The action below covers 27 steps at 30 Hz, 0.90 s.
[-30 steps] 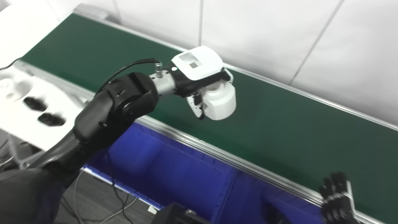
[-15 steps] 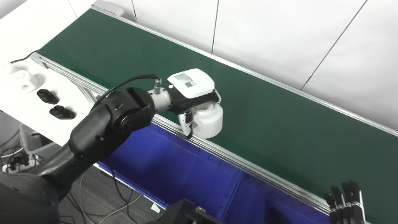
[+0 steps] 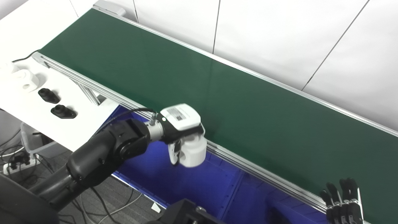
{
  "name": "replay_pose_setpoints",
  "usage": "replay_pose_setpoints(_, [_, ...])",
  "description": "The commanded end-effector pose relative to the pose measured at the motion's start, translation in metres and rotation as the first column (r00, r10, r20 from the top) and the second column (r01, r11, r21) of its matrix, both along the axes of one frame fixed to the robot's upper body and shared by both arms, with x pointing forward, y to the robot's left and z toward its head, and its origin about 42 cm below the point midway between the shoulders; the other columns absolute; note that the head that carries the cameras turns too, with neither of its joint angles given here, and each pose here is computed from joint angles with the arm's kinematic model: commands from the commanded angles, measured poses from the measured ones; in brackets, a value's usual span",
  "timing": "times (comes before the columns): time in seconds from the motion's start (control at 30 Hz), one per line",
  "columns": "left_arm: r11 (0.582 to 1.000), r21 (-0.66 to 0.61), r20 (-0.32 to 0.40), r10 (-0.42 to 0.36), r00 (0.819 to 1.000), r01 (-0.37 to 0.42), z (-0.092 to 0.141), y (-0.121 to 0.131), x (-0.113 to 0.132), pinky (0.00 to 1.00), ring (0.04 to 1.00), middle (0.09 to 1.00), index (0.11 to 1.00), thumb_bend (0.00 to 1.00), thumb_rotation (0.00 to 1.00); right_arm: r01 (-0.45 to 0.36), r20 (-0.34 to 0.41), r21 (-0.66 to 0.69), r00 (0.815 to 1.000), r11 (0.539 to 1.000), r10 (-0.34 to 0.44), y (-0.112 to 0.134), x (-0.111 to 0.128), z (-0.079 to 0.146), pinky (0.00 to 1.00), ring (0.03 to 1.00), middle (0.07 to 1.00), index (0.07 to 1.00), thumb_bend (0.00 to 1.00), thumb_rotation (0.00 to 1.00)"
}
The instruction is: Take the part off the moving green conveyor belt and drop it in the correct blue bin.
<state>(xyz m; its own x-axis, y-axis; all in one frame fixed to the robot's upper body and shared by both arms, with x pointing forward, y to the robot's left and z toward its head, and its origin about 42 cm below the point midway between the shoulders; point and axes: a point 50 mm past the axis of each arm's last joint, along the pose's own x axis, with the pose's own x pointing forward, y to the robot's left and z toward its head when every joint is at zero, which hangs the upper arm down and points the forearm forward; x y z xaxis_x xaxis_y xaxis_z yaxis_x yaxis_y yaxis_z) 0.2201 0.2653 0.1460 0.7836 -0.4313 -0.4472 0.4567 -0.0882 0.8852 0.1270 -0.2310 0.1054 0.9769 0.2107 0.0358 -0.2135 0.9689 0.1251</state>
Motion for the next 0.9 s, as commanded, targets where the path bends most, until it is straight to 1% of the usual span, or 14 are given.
replay_pose_setpoints(0.0, [0.999, 0.031, 0.019, -0.025, 1.000, 0.024, 0.005, 0.002, -0.002, 0.36, 0.403, 0.505, 0.521, 0.50, 0.00, -0.008, 0.025, 0.001, 1.000, 1.000, 0.008, 0.002, -0.002, 0.006, 0.90, 0.945, 1.000, 1.000, 0.95, 1.00])
replay_pose_setpoints(0.13, [0.995, 0.078, -0.033, -0.052, 0.998, 0.054, -0.005, 0.002, -0.006, 0.37, 0.396, 0.504, 0.524, 0.50, 0.00, -0.003, 0.026, 0.001, 1.000, 1.000, 0.003, 0.004, -0.003, 0.007, 0.89, 0.932, 0.992, 1.000, 0.94, 1.00])
replay_pose_setpoints(0.2, [0.994, 0.097, -0.064, -0.049, 0.997, 0.056, -0.009, 0.002, -0.008, 0.37, 0.391, 0.497, 0.532, 0.50, 0.00, 0.000, 0.026, 0.003, 1.000, 1.000, 0.000, 0.005, -0.003, 0.008, 0.89, 0.930, 0.992, 1.000, 0.94, 1.00])
replay_pose_setpoints(0.27, [0.993, 0.102, -0.088, -0.045, 0.995, 0.054, -0.013, 0.003, -0.009, 0.40, 0.404, 0.500, 0.523, 0.50, 0.00, 0.003, 0.027, 0.004, 1.000, 1.000, -0.003, 0.005, -0.003, 0.008, 0.89, 0.928, 0.991, 1.000, 0.94, 1.00])
replay_pose_setpoints(0.33, [0.993, 0.098, -0.096, -0.051, 0.994, 0.061, -0.015, 0.002, -0.011, 0.40, 0.411, 0.514, 0.507, 0.50, 0.00, 0.004, 0.027, 0.005, 1.000, 1.000, -0.004, 0.005, -0.004, 0.009, 0.89, 0.928, 0.991, 0.999, 0.95, 1.00])
replay_pose_setpoints(0.53, [0.992, 0.097, -0.112, -0.072, 0.991, 0.083, -0.018, -0.001, -0.013, 0.36, 0.393, 0.506, 0.519, 0.50, 0.00, 0.003, 0.028, 0.009, 1.000, 1.000, -0.004, 0.004, -0.004, 0.011, 0.89, 0.934, 0.993, 1.000, 0.94, 1.00])
replay_pose_setpoints(0.67, [0.990, 0.109, -0.128, -0.078, 0.989, 0.092, -0.014, 0.001, -0.015, 0.35, 0.388, 0.500, 0.526, 0.50, 0.00, 0.003, 0.026, 0.007, 1.000, 1.000, -0.003, 0.004, -0.004, 0.012, 0.90, 0.936, 0.995, 1.000, 0.94, 1.00])
replay_pose_setpoints(0.77, [0.987, 0.130, -0.126, -0.077, 0.989, 0.093, -0.010, 0.002, -0.017, 0.35, 0.388, 0.492, 0.536, 0.50, 0.00, 0.002, 0.025, 0.006, 1.000, 1.000, -0.003, 0.003, -0.004, 0.011, 0.90, 0.938, 0.996, 1.000, 0.94, 1.00])
replay_pose_setpoints(0.8, [0.987, 0.133, -0.125, -0.075, 0.989, 0.092, -0.009, 0.002, -0.017, 0.42, 0.489, 0.565, 0.511, 0.51, 0.04, 0.002, 0.024, 0.005, 1.000, 1.000, -0.003, 0.003, -0.004, 0.011, 0.90, 0.939, 0.996, 1.000, 0.94, 1.00])
replay_pose_setpoints(0.83, [0.984, 0.141, -0.122, -0.088, 0.989, 0.105, -0.007, 0.003, -0.017, 0.44, 0.523, 0.590, 0.502, 0.52, 0.05, 0.004, 0.023, 0.003, 1.000, 1.000, -0.004, 0.003, -0.004, 0.011, 0.91, 0.940, 0.996, 1.000, 0.94, 1.00])
replay_pose_setpoints(0.87, [0.982, 0.147, -0.119, -0.097, 0.988, 0.114, -0.006, 0.004, -0.018, 0.52, 0.604, 0.655, 0.588, 0.78, 0.27, 0.004, 0.021, 0.001, 1.000, 1.000, -0.004, 0.003, -0.003, 0.010, 0.91, 0.939, 0.997, 1.000, 0.95, 1.00])
